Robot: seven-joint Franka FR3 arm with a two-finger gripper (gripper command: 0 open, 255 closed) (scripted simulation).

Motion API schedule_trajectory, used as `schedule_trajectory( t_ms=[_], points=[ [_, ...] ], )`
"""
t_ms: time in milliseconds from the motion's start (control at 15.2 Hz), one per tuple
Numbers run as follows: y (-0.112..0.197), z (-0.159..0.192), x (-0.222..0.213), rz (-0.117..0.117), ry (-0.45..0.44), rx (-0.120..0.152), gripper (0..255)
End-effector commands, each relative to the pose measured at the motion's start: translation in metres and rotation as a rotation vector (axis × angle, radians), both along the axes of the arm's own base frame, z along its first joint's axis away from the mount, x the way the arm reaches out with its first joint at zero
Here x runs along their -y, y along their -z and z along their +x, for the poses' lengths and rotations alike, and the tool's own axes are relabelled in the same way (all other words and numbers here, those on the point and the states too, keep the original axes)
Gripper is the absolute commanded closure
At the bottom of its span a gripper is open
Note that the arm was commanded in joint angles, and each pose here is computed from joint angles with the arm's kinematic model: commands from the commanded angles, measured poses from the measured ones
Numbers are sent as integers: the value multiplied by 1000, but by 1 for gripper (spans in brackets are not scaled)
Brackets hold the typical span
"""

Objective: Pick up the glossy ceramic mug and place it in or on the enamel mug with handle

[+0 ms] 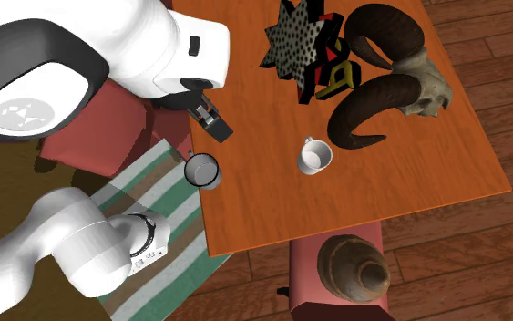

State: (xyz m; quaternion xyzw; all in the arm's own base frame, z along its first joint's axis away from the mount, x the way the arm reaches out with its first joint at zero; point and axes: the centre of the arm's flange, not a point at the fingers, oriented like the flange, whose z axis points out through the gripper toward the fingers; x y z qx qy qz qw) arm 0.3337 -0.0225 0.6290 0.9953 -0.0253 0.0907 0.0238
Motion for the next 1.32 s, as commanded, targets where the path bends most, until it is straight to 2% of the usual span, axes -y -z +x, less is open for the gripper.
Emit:
schedule_trajectory(
  t_ms=[0, 1254],
  points=[
    [0, 0, 0, 0, 0, 0, 0],
    [155, 144, 154, 65, 59, -86, 0]
  ],
)
